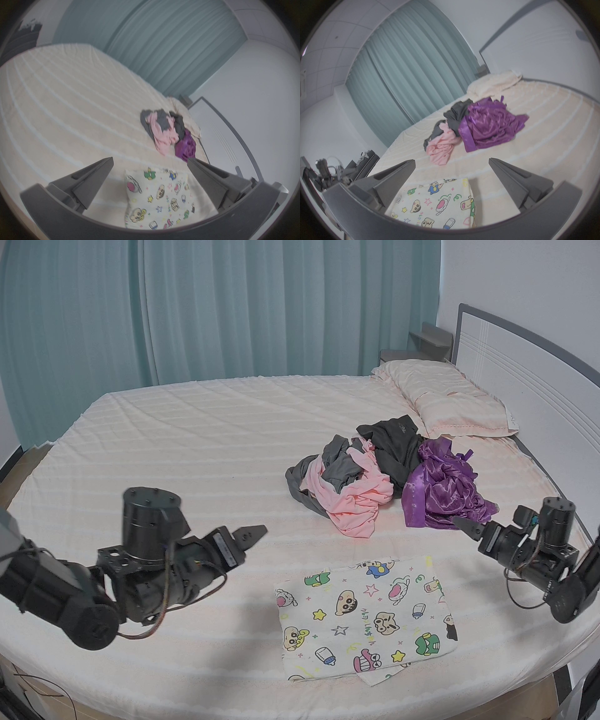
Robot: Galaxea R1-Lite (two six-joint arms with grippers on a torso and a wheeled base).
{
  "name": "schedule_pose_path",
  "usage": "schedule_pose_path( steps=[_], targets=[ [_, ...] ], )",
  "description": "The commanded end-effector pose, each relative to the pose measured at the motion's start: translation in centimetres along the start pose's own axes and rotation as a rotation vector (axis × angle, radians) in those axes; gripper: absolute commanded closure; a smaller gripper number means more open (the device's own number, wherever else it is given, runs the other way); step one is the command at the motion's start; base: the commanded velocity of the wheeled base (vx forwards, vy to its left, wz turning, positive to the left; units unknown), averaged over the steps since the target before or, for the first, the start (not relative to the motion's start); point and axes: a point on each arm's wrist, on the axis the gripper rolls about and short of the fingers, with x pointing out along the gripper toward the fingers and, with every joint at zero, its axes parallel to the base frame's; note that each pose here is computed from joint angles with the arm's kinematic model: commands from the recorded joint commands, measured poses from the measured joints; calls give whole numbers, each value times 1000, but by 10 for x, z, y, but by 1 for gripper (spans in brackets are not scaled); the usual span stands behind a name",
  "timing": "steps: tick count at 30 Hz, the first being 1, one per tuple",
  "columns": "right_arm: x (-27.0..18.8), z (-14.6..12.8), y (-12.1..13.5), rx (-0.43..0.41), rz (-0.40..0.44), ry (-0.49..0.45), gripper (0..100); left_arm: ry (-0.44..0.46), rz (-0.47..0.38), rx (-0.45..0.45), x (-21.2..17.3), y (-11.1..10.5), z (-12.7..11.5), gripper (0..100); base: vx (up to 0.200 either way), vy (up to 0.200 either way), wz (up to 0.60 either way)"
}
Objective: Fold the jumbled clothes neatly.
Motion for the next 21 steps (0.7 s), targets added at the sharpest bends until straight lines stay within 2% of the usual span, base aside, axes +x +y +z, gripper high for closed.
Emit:
schedule_pose_path(
  steps=[1,4,5,6,8,9,11,14,16,17,21],
  targets=[
    [-112,12,27,-161,62,-180,0,-332,33,93,-108,10,32,0,0,0,0],
    [-140,7,29,-178,71,-233,0,-406,83,135,-135,22,25,0,0,0,0],
    [-140,7,29,-178,71,-233,0,-406,83,135,-135,22,25,0,0,0,0],
    [-158,2,29,-183,79,-266,0,-462,136,167,-154,32,18,0,0,0,0],
    [-164,0,29,-185,80,-276,0,-478,152,178,-161,37,14,0,0,0,0],
    [-176,-1,30,-183,68,-287,0,-502,183,200,-174,49,5,0,0,0,0],
    [-189,-5,29,-181,48,-293,0,-550,196,208,-189,55,1,0,0,0,0],
    [-210,-15,28,-187,41,-285,0,-622,253,249,-208,67,-7,0,0,0,0],
    [-213,-16,28,-189,40,-283,0,-629,265,261,-211,69,-8,0,0,0,0],
    [-229,-28,25,-215,26,-264,0,-671,314,313,-222,78,-15,0,0,0,0],
    [-250,-49,18,-244,7,-234,0,-716,401,360,-233,93,-24,0,0,0,0]
  ],
)
